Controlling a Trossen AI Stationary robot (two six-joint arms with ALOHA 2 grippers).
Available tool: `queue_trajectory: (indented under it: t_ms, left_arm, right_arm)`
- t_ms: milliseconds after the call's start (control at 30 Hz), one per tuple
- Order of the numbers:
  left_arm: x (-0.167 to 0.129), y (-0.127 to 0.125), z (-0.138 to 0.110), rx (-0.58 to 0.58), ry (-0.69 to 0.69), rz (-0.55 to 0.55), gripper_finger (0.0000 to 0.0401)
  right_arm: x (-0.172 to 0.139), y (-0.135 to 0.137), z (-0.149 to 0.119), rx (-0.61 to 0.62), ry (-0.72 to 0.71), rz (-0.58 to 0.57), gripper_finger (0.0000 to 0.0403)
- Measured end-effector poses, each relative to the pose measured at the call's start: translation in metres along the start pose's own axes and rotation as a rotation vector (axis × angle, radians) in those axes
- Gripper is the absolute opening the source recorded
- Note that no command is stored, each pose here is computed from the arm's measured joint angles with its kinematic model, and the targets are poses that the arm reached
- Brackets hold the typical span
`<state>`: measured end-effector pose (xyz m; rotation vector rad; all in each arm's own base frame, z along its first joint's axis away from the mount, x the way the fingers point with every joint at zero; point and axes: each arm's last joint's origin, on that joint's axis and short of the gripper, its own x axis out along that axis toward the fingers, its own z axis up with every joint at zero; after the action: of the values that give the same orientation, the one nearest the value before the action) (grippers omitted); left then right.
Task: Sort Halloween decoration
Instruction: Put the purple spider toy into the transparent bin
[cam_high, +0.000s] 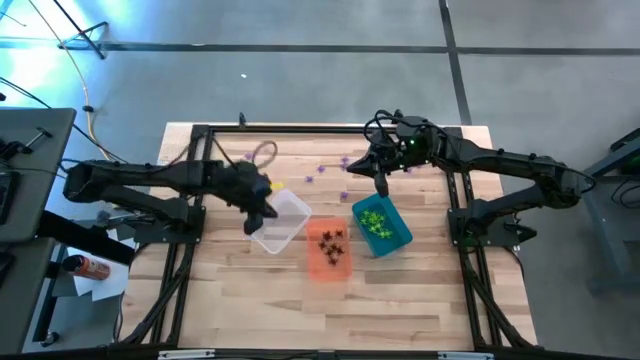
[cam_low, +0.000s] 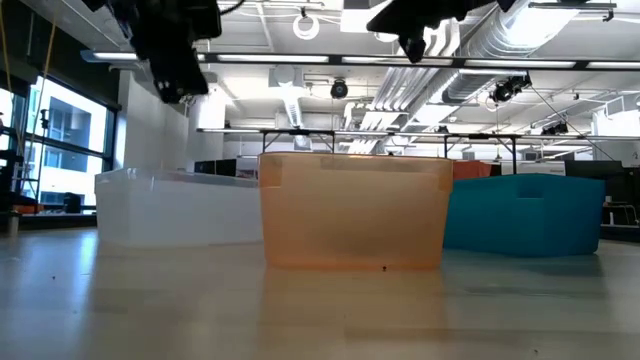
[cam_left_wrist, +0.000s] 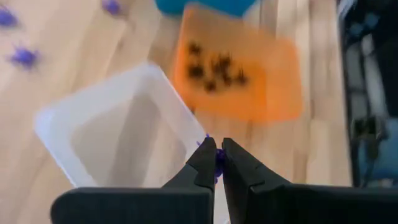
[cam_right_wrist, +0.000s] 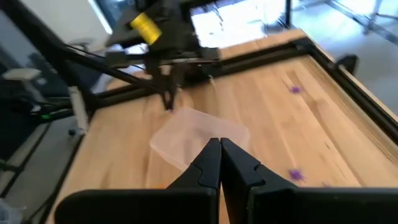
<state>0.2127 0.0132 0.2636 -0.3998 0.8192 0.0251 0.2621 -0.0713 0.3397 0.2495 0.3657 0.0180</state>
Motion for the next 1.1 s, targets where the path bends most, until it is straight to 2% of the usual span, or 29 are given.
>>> queue_trajectory:
  t_ms: [133,333,433,533,767,900,1000,1100]
  left_arm:
    - [0.031,0.004,-0.010,0.023,0.085,0.038,0.0000]
    - [0.073,0.018,-0.017,-0.007,0.192,0.103,0.0004]
    - [0.086,0.024,-0.020,-0.022,0.232,0.124,0.0012]
    - [0.093,0.030,-0.021,-0.094,0.256,0.150,0.0034]
    - [0.087,0.043,-0.016,-0.230,0.218,0.182,0.0127]
    - [0.074,0.047,-0.005,-0.264,0.192,0.150,0.0173]
    - [0.055,0.049,0.014,-0.246,0.091,0.131,0.0195]
    - [0.033,0.057,0.028,-0.222,-0.041,0.202,0.0202]
  right_arm:
    - [-0.002,-0.007,-0.003,0.022,0.028,-0.081,0.0000]
    - [-0.005,-0.014,-0.009,0.059,0.091,-0.115,0.0000]
    - [-0.007,-0.018,-0.016,0.129,0.154,-0.174,0.0000]
    - [-0.009,-0.021,-0.024,0.193,0.217,-0.250,0.0000]
    - [-0.015,-0.022,-0.040,0.288,0.372,-0.357,0.0000]
    - [-0.020,-0.025,-0.048,0.371,0.440,-0.429,0.0000]
    - [-0.028,-0.032,-0.053,0.465,0.476,-0.554,0.0000]
    - [-0.036,-0.044,-0.058,0.502,0.508,-0.668,0.0000]
